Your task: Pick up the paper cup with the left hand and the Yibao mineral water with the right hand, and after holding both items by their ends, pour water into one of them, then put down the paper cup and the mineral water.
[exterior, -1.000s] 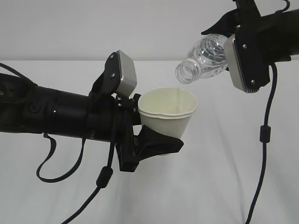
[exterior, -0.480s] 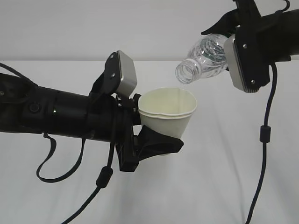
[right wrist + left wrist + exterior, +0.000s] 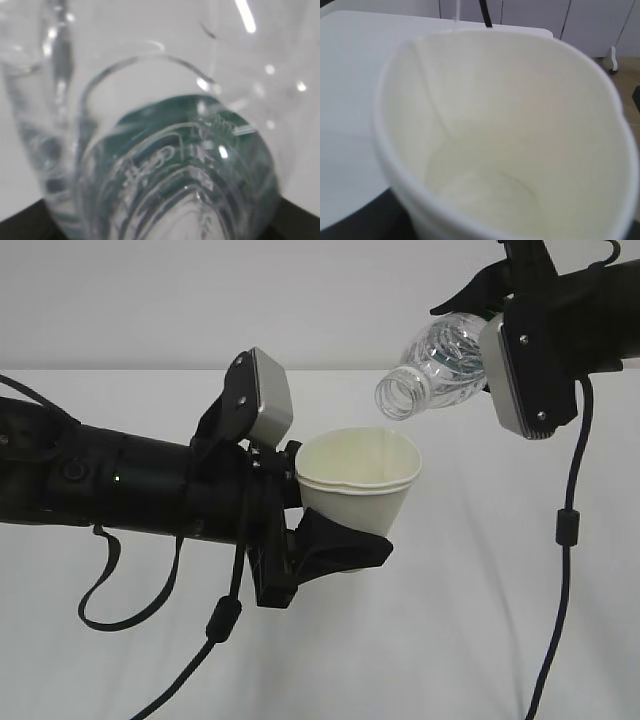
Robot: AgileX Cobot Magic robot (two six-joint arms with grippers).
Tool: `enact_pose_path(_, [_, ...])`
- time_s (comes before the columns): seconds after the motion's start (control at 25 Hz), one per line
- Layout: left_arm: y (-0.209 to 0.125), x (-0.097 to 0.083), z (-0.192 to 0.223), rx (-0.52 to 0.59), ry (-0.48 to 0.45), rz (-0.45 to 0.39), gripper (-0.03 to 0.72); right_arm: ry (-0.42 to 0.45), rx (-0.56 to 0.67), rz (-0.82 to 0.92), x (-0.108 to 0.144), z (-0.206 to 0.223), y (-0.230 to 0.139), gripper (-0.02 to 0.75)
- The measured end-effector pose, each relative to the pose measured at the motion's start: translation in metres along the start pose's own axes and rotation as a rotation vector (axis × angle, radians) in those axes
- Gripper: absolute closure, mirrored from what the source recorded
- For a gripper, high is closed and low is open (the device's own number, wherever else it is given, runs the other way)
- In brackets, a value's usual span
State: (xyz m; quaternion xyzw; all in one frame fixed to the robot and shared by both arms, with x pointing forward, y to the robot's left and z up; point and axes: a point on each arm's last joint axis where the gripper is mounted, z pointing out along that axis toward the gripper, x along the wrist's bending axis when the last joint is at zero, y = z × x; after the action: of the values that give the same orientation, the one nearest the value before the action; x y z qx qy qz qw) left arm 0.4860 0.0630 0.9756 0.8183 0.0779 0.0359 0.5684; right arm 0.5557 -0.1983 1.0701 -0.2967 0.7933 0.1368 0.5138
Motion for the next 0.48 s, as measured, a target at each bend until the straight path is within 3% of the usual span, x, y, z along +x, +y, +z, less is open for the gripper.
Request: enact_pose_path(0.48, [0.0009, 0.0013, 0.0000, -0.010, 0.014, -0.016, 0.257, 0.000, -0.002, 0.000, 0.0000, 0.0000, 0.0002, 0.248])
